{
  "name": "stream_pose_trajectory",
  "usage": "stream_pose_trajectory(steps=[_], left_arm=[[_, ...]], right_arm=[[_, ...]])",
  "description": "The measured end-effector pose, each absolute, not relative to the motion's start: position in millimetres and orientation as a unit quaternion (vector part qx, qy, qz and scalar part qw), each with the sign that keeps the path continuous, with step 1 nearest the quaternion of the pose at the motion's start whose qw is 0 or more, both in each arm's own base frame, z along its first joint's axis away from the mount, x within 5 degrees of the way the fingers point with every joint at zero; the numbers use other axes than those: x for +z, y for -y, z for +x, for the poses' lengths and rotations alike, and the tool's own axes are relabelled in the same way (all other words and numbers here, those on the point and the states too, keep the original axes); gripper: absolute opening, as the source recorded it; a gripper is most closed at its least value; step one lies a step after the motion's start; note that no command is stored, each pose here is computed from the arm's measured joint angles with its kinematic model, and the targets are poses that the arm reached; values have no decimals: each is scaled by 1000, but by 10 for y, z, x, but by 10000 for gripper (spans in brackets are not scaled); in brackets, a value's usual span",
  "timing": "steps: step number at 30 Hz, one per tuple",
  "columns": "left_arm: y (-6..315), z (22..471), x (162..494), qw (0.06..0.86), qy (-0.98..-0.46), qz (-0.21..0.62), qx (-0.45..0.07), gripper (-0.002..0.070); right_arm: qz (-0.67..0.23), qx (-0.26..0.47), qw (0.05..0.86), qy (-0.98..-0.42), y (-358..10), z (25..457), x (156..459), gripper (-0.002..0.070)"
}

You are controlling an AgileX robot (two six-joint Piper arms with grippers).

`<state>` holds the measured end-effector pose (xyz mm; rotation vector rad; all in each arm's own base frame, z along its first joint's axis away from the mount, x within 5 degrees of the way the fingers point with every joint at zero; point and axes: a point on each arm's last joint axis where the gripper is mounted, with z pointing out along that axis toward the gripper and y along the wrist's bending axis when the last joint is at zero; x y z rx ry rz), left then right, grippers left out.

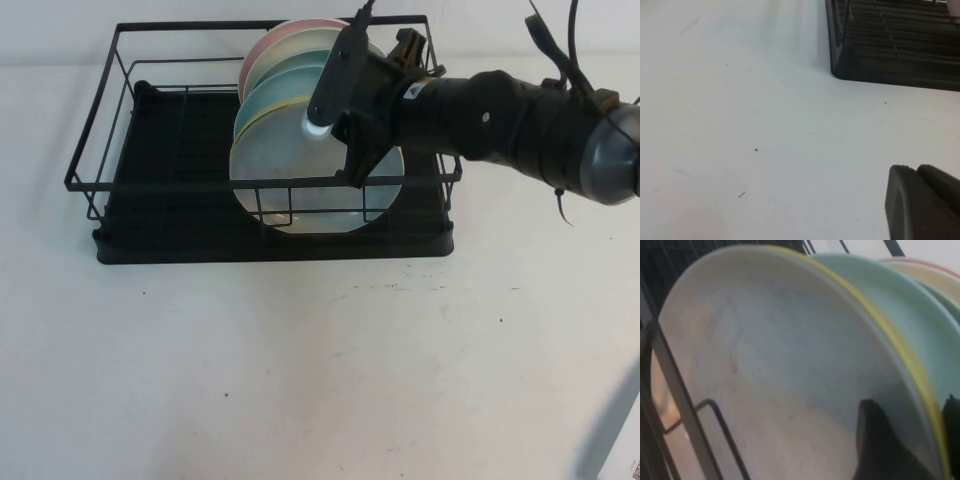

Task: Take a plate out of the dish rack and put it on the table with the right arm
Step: Grasp the plate from the shelf

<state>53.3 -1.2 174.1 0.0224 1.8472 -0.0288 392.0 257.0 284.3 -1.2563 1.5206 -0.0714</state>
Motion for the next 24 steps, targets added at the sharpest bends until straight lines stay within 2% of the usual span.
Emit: stream_pose_trajectory(steps=[6,13,18,24], left_arm=[[12,533,1741,603,-798,10,-12,-4],[12,533,1741,603,-798,10,-12,-4],[12,533,1741,603,-798,10,-12,-4],[12,533,1741,603,-798,10,-12,-4]], right_arm=[[-538,-1,546,-642,-2568,3841,3071,244],[-507,53,523,-683,-2421,3634,3400,265],[-510,50,498,-699,-2330,3662,3364,309],[-531,30,492,-690,-2325,3710,3287,315]])
